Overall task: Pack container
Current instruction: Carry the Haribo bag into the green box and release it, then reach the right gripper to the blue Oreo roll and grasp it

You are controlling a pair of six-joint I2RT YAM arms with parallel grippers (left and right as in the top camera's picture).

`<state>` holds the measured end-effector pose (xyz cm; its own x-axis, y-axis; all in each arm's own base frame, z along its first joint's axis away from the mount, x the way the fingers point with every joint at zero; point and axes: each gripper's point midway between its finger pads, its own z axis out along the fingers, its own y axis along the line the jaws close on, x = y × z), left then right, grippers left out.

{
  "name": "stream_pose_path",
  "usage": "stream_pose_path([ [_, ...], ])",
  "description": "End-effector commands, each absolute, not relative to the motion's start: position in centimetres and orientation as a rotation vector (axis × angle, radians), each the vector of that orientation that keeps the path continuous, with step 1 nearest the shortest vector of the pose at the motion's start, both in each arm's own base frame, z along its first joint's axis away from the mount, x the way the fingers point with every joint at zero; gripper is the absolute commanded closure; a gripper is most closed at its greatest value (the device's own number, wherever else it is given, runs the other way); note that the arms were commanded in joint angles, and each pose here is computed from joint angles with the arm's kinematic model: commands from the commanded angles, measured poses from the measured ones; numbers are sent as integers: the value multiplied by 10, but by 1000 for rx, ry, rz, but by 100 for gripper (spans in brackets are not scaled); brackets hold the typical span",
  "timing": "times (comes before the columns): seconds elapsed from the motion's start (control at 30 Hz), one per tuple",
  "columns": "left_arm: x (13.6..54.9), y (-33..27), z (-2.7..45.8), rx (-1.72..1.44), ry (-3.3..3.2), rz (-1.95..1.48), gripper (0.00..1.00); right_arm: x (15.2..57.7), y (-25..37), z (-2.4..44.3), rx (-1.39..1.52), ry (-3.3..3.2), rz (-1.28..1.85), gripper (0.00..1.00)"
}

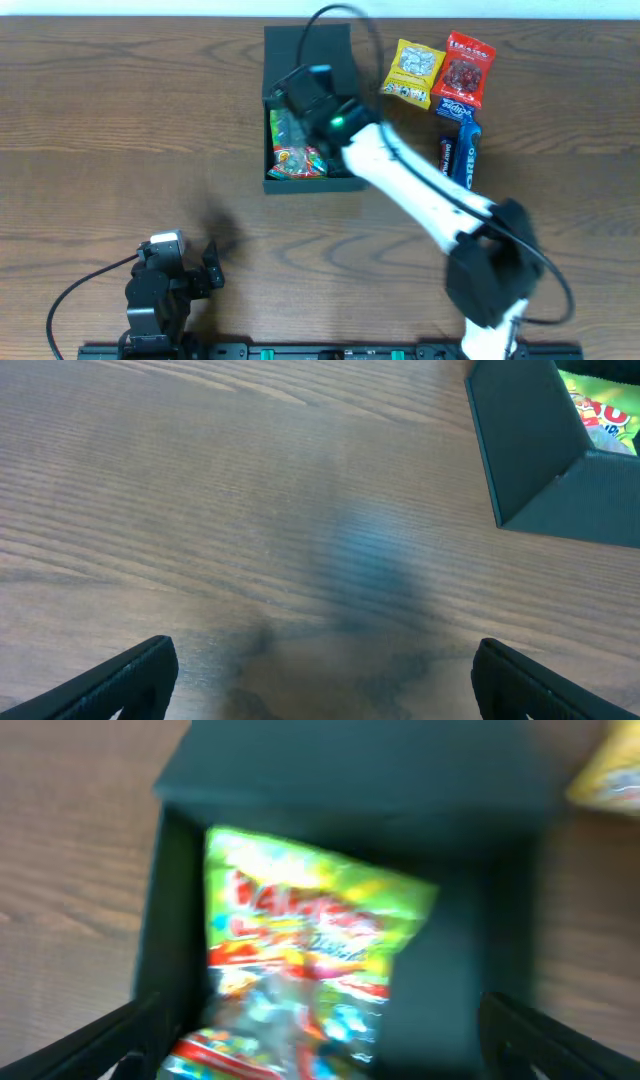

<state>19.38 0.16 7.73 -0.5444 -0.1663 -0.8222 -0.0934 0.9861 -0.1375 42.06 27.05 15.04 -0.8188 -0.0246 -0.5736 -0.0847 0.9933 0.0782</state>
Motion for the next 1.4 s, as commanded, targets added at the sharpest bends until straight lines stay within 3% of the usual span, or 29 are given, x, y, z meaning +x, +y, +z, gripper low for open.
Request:
stream_pose_path([
  [0.0, 193, 4, 74, -203, 2155, -91, 5, 444, 196, 183, 69, 2472, -5, 3],
  [0.3, 193, 4, 74, -203, 2155, -91, 5, 440, 19, 132, 435, 2689, -309, 3],
  [0.43, 193, 4, 74, -203, 2155, -91, 5, 426, -21, 97, 570, 2759, -318, 3],
  [0.77, 193, 4, 74, -203, 2155, -91, 5, 409, -25, 32, 544, 2833, -131, 11],
  [1.07, 193, 4, 74, -203, 2155, -91, 5, 416, -25, 5, 480, 2806, -89, 43],
  [1.37, 193, 4, 74, -203, 2155, -91, 5, 422, -22, -7, 445, 2812, -59, 57],
])
